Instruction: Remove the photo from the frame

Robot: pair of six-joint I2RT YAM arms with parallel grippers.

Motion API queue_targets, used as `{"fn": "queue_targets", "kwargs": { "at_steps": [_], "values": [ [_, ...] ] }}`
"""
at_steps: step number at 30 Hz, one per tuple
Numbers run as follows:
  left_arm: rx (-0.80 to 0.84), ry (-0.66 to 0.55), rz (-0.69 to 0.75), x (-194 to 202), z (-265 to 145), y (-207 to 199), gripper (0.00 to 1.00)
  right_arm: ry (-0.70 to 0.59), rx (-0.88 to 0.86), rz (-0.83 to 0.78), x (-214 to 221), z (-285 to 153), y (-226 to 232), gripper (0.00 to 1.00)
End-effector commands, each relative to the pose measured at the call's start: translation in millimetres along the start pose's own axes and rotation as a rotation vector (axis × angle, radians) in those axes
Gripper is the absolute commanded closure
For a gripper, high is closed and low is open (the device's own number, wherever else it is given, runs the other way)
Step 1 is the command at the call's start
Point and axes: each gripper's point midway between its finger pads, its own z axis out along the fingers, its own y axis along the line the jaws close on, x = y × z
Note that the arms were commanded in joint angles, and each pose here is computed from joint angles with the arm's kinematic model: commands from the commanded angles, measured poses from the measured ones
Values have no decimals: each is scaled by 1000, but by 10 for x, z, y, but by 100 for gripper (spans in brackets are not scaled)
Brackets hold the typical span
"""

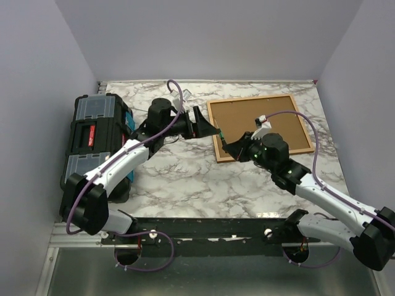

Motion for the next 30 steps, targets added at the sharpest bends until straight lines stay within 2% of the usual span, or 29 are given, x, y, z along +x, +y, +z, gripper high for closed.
{"fn": "queue_targets", "kwargs": {
  "at_steps": [1,4,8,19,26,28,29,30],
  "values": [
    [115,79,-189,172,116,-95,8,21,-120,-9,-51,66,280,99],
    [68,102,-253,259,170,69,10,-19,-151,8,-118,86,337,99],
    [77,112,-314,288,193,151,15,37,-176,-6,-6,196,403,99],
    [61,96,-356,206,147,292,36,52,-178,-81,218,252,659,99],
    [65,97,-354,210,135,287,70,20,-116,-145,256,258,755,99],
    [74,96,-348,196,121,268,85,9,-76,-159,265,269,739,99],
    [76,96,-351,190,114,267,98,12,-59,-167,280,267,726,95],
    [76,92,-351,176,104,265,100,12,-45,-175,282,266,719,83]
  ]
}}
